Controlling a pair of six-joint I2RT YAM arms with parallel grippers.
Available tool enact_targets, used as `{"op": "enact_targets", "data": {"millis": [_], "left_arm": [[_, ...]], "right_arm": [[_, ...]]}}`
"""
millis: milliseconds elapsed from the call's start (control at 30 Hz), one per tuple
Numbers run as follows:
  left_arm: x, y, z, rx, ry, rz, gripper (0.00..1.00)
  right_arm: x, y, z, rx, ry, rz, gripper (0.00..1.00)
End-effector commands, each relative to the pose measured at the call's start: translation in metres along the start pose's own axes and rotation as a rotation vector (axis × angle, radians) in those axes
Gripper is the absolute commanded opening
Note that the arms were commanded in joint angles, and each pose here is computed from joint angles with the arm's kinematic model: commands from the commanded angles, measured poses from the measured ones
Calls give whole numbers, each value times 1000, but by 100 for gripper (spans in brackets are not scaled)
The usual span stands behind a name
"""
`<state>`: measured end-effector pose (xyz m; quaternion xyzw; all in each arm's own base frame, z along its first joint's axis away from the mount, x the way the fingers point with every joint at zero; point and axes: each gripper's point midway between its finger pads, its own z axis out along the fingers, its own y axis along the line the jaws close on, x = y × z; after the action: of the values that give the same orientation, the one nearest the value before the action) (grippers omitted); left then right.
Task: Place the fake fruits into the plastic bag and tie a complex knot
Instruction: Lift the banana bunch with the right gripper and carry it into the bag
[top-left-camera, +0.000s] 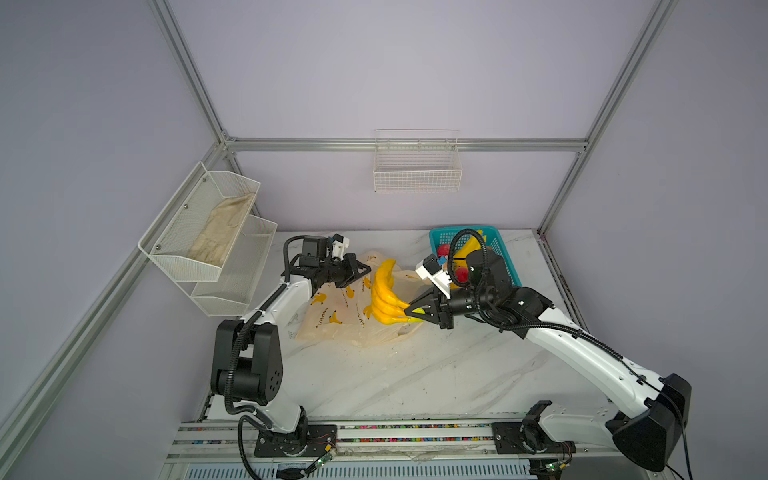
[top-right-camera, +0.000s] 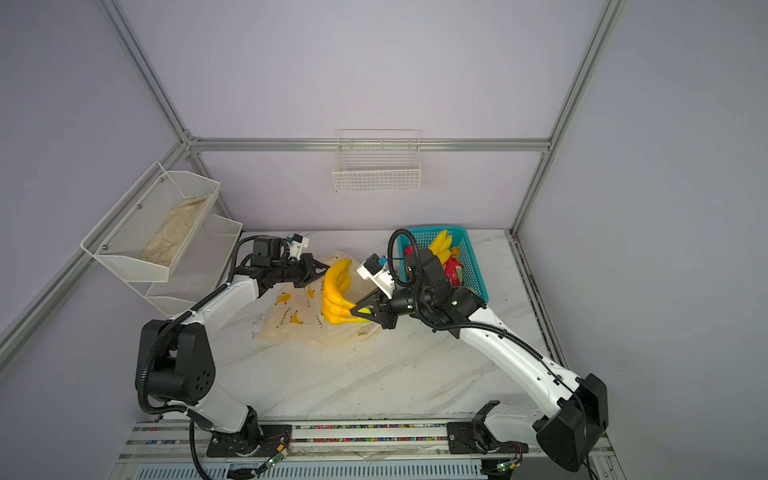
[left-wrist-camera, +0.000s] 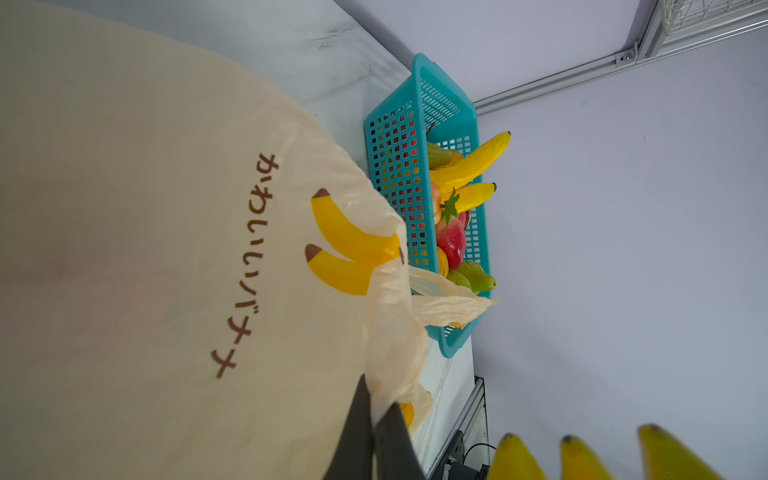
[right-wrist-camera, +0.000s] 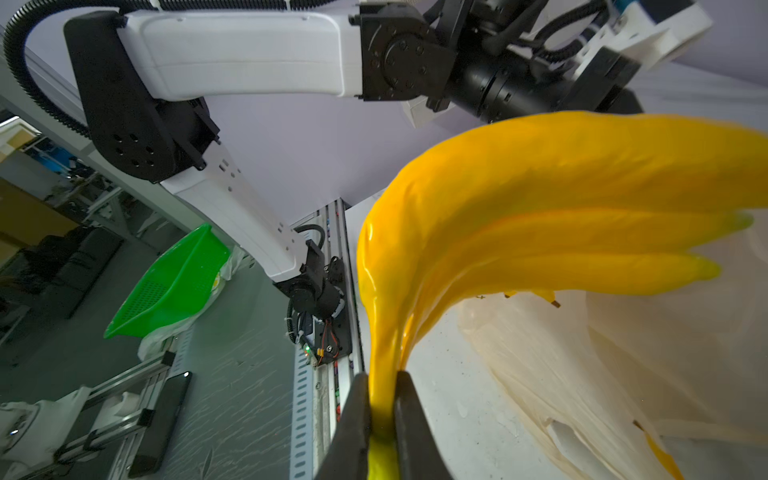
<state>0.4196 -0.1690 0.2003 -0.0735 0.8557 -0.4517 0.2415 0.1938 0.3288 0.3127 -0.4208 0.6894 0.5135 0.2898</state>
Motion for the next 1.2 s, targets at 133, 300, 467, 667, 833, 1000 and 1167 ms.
{"op": "enact_targets", "data": {"millis": [133,300,467,667,833,1000,1167], "left_arm": [[-13,-25,-8,54,-26,80,0],[-12,-28,-7,63,-17,85,0],[-10,-29,-5,72,-7,90,0],[-9,-31,-4,79,1,95,0],[-9,-29,-3,73,1,89,0],[-8,-28,-2,75,8,80,0],[-7,-29,-1,81,15,77,0]], "right_arm": [[9,-38,-4,-34,-16,142,0],[17,-81,-10,23,-27,232,0],[16,-97,-1,-5,-58,280,0],[23,-103,7,-44,-61,308,0],[14,-81,3,-90,-71,235,0],[19,-66,5,-93,-39,171,0],[22,-45,11,-128,-7,94,0]]}}
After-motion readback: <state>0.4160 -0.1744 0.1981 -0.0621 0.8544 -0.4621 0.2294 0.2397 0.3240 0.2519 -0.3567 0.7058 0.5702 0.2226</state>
